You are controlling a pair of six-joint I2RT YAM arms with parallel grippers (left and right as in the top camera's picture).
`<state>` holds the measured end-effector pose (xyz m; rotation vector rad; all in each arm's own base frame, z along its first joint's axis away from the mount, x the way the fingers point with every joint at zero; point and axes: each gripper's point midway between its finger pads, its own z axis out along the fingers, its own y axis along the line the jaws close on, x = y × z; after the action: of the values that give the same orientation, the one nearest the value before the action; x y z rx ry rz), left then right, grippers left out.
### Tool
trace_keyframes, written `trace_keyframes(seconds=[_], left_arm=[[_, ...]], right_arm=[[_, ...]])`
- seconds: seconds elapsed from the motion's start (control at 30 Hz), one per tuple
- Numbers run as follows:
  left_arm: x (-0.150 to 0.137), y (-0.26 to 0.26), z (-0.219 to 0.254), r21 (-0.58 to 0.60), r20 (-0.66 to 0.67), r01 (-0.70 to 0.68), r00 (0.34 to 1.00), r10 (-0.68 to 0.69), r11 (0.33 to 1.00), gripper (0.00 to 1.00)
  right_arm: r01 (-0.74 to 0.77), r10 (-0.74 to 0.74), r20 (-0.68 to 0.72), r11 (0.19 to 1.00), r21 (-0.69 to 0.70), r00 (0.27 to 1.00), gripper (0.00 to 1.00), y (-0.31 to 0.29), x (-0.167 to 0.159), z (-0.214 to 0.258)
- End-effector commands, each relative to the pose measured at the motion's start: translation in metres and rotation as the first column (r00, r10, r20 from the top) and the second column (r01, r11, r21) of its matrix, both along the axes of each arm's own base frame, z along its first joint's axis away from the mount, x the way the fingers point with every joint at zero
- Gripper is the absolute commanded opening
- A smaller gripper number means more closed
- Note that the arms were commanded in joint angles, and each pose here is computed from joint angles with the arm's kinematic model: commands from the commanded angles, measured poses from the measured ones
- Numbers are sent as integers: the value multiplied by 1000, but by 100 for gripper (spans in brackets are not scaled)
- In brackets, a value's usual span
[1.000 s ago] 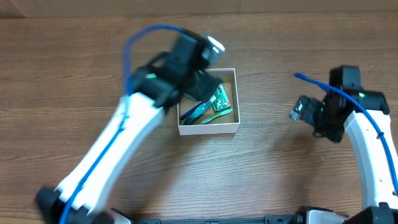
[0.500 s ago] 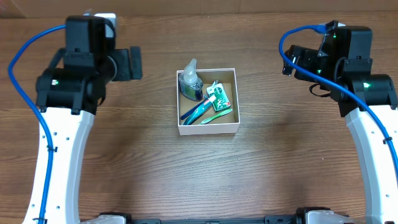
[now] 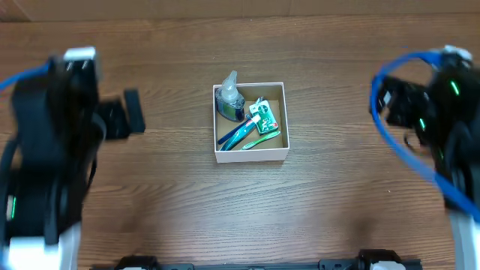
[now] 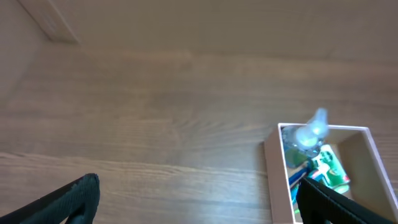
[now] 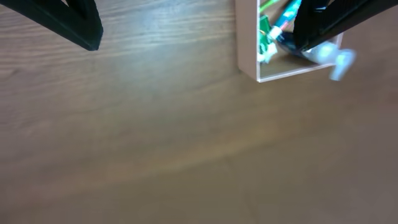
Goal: Pack container
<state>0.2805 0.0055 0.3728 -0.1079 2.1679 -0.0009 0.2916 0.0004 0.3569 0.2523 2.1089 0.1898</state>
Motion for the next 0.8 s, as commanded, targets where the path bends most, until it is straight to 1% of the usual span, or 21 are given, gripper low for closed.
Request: trace_keyframes(seconds=[0.0, 0.07, 0.17, 0.23, 0.37, 0.57, 0.77], left_arm=[[-48, 1, -9, 19, 99, 12, 995, -14, 1000, 100], [-65, 2, -18, 12, 145, 5, 989, -7, 1000, 100], [-92, 13, -40, -41, 197, -94, 975, 100, 995, 100], [-103, 19, -52, -70, 209, -137, 966, 149, 988, 100], [-110, 19, -73, -71, 199, -138, 969, 149, 988, 100], [-114, 18, -98, -58, 111, -143, 983, 149, 988, 100], [-131, 18, -125, -39, -18, -149, 989, 149, 988, 100]], right_arm=[[52, -50, 92, 998, -21, 995, 100, -8, -45, 1], [55, -52, 127, 998, -21, 991, 100, -8, -61, -4], [73, -68, 150, 997, -27, 986, 100, -10, -81, -22], [83, -78, 128, 996, -33, 989, 100, -12, -87, -35], [84, -83, 33, 996, -40, 996, 100, -12, -92, -59], [82, -83, -36, 996, -43, 996, 100, -12, -100, -74], [81, -83, -49, 996, -43, 995, 100, -12, -102, -77]])
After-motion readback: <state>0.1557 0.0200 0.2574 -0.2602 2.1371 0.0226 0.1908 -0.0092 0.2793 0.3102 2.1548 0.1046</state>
